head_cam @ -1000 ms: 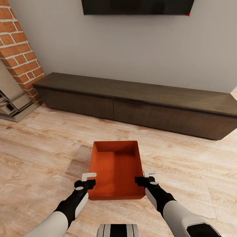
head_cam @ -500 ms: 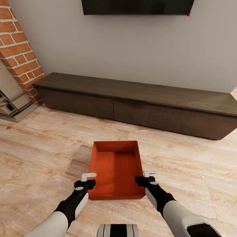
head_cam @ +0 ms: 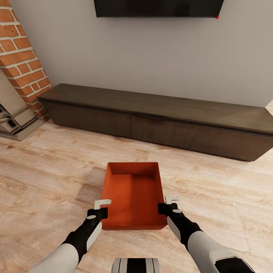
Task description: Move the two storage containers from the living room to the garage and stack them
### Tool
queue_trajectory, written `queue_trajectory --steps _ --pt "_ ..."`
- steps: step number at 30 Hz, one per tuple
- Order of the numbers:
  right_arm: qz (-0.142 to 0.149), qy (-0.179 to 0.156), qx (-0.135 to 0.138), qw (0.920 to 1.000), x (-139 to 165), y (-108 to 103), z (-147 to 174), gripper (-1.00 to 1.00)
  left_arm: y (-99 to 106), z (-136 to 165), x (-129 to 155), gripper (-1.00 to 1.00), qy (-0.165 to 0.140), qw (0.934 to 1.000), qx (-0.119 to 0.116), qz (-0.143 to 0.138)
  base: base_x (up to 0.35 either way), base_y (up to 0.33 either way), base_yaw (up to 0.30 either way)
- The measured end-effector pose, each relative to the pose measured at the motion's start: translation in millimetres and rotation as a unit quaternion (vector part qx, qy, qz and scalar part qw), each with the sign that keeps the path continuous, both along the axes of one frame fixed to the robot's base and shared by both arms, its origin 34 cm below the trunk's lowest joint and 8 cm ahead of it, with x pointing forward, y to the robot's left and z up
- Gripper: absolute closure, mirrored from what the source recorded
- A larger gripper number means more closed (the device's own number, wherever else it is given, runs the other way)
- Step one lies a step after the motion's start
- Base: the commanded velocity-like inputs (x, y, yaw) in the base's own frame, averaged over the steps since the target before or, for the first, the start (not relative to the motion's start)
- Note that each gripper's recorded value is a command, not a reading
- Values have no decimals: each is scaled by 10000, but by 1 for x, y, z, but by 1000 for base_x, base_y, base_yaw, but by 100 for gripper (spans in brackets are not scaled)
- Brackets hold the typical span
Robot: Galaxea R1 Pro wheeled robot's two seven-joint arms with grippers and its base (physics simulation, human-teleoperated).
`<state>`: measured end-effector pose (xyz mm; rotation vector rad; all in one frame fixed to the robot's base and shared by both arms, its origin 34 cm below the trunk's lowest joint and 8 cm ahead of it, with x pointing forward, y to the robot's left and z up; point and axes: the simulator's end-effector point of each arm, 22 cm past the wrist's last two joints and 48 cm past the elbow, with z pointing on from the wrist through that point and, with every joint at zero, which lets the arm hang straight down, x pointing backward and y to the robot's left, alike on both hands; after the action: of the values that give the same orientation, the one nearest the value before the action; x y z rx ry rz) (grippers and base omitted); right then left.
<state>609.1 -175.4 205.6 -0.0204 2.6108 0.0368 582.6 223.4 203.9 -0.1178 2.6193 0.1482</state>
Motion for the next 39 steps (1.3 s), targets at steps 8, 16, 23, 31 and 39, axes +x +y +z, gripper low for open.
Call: queue_trajectory --steps 8,16,23,31,39 --pt "-8 -15 -29 10000 1 -2 0 100 2 1 1 100 -6 10000 28 8 0 0 0" --pt "-7 -17 -36 10000 1 -2 3 100 1 3 1 100 -1 10000 34 9 0 0 0" --pt "-15 -11 -36 10000 5 -2 18 100 1 19 5 100 9 10000 28 -5 0 0 0" --pt "-13 -7 -38 10000 9 -2 36 100 2 36 9 100 14 10000 28 -2 0 0 0" --pt "-14 -12 -37 10000 14 -2 53 100 2 54 14 100 10 10000 28 -2 0 0 0"
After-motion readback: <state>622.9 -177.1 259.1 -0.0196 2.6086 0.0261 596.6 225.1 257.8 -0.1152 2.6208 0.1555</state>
